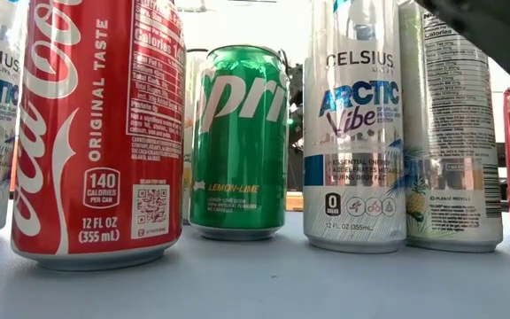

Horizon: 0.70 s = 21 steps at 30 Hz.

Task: Place canned beverage on shelf
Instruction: Put the green soda can on the shelf

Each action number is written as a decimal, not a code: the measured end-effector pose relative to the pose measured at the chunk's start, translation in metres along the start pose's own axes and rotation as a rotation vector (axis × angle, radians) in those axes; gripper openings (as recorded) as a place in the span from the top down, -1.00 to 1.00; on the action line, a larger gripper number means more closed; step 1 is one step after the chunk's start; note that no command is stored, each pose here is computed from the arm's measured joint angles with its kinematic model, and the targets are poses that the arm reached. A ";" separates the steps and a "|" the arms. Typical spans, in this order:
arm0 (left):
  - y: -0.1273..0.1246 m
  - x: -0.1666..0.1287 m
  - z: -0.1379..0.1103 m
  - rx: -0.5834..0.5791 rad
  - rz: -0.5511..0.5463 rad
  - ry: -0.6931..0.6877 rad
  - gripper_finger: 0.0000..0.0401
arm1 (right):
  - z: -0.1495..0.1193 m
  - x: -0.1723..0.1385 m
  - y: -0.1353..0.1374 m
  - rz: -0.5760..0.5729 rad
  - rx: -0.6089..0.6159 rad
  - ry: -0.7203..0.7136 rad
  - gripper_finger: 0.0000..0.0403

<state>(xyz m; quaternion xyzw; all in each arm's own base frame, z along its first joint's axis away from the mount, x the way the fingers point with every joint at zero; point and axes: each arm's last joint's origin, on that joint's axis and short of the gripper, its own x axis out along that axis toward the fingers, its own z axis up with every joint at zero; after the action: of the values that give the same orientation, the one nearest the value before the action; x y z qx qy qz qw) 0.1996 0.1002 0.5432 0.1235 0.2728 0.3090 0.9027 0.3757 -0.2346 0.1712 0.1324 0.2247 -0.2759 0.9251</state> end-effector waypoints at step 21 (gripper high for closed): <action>0.000 0.000 0.000 -0.006 0.002 -0.002 0.92 | -0.012 0.000 -0.003 -0.024 -0.021 0.104 -0.67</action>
<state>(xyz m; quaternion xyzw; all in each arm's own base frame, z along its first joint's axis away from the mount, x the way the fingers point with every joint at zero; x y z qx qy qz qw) 0.1997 0.1003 0.5435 0.1214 0.2707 0.3108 0.9030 0.3703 -0.2328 0.1603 0.1340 0.2769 -0.2774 0.9102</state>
